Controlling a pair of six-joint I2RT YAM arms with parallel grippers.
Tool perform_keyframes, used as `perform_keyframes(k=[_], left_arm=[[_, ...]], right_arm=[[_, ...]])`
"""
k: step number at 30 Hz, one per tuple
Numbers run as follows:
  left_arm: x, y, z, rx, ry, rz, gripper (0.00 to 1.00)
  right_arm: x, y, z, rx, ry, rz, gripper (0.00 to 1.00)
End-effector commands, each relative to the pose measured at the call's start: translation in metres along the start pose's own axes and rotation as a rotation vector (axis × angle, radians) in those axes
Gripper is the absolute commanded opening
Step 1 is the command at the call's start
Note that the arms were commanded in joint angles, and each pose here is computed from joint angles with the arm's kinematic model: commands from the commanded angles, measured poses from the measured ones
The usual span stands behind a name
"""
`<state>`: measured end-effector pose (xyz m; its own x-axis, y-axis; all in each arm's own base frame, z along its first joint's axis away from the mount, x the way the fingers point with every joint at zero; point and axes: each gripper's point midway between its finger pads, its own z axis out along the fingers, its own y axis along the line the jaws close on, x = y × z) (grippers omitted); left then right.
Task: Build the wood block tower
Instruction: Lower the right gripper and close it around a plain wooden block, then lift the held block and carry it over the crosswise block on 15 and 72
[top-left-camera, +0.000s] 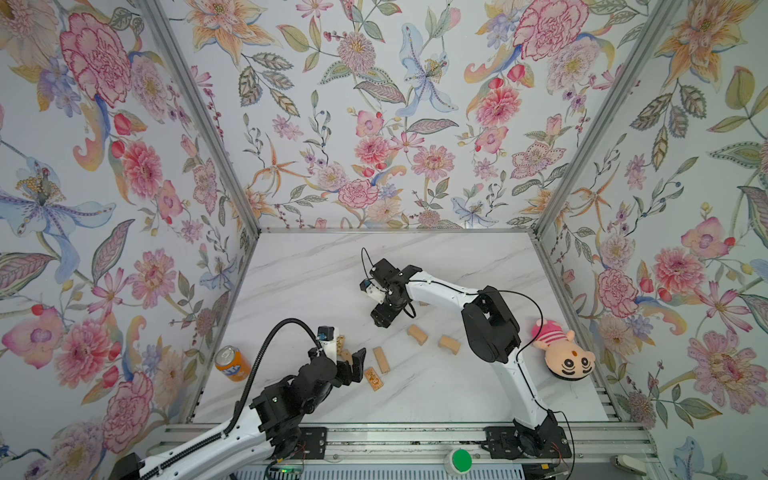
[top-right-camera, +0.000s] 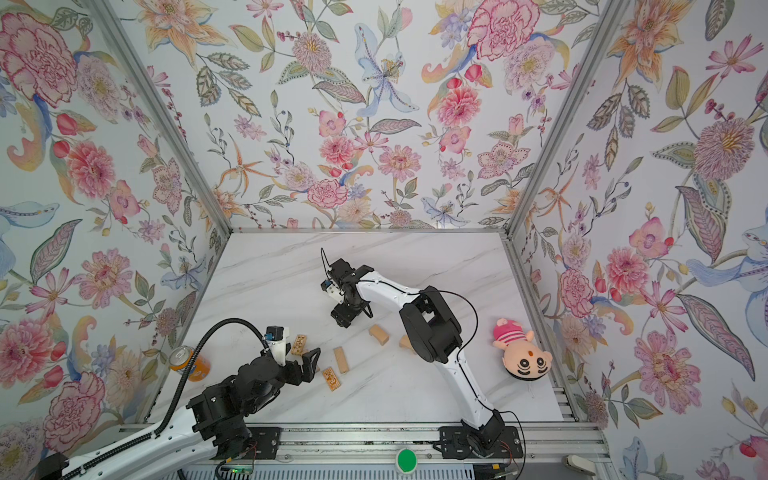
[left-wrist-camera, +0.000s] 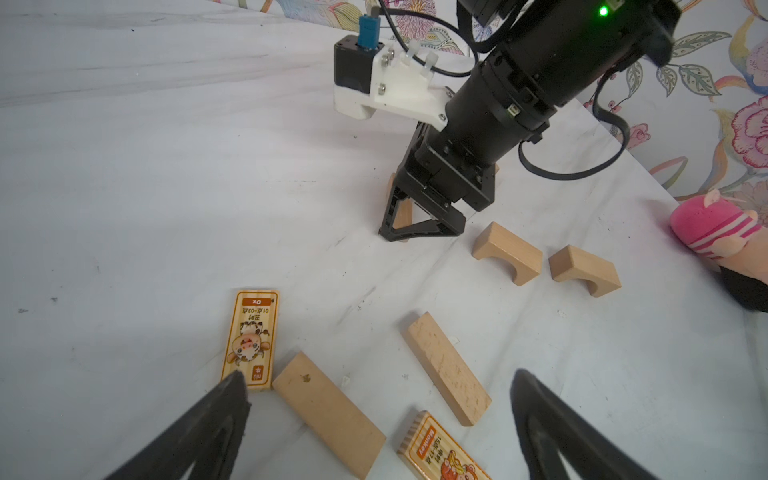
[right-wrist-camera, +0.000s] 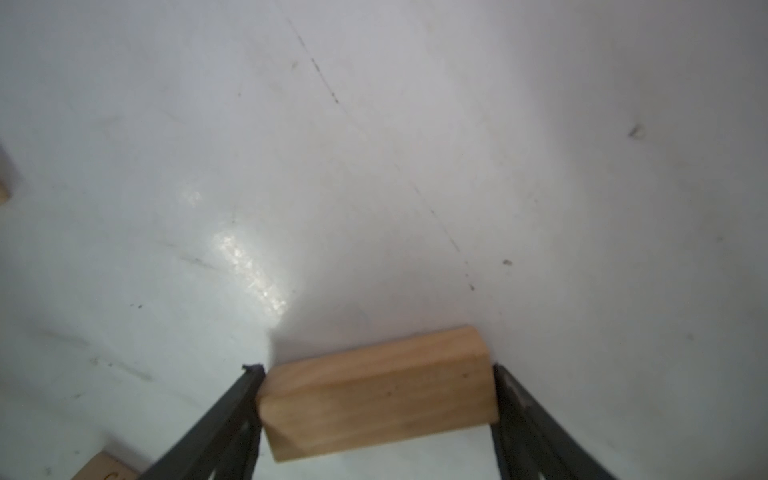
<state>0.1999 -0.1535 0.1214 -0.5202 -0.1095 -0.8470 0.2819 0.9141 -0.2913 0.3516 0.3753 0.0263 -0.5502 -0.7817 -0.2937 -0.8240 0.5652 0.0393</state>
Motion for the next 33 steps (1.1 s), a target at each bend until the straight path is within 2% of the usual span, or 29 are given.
perform_keyframes(k=[1,12,15,19,23,30,33], left_arm=[[-0.01,0.002,-0.003,-0.018,-0.02,0.016,0.99],[-0.011,0.002,-0.004,-0.015,-0.021,0.019,0.99],[-0.011,0.002,-0.005,-0.015,-0.021,0.021,0.99],[-0.012,0.002,-0.005,-0.011,-0.025,0.015,0.99],[-0.012,0.002,-0.006,-0.006,-0.027,0.014,0.99],[-0.011,0.004,-0.008,-0.006,-0.03,0.009,0.99],[-0.011,0.004,-0.009,-0.003,-0.031,0.006,0.99]], right_arm=[[0.004,-0.007,0.006,-0.003,0.025,0.125,0.74],[0.008,-0.005,0.009,-0.01,0.037,0.389,0.78],[0.01,-0.002,0.01,-0.013,0.045,0.417,0.85],[0.01,0.003,0.005,-0.017,0.041,0.404,0.97],[0.008,0.002,-0.006,-0.008,0.023,0.379,0.98],[0.014,-0.013,-0.021,0.092,0.076,0.19,1.0],[0.015,-0.018,-0.023,0.11,0.087,0.145,0.99]])
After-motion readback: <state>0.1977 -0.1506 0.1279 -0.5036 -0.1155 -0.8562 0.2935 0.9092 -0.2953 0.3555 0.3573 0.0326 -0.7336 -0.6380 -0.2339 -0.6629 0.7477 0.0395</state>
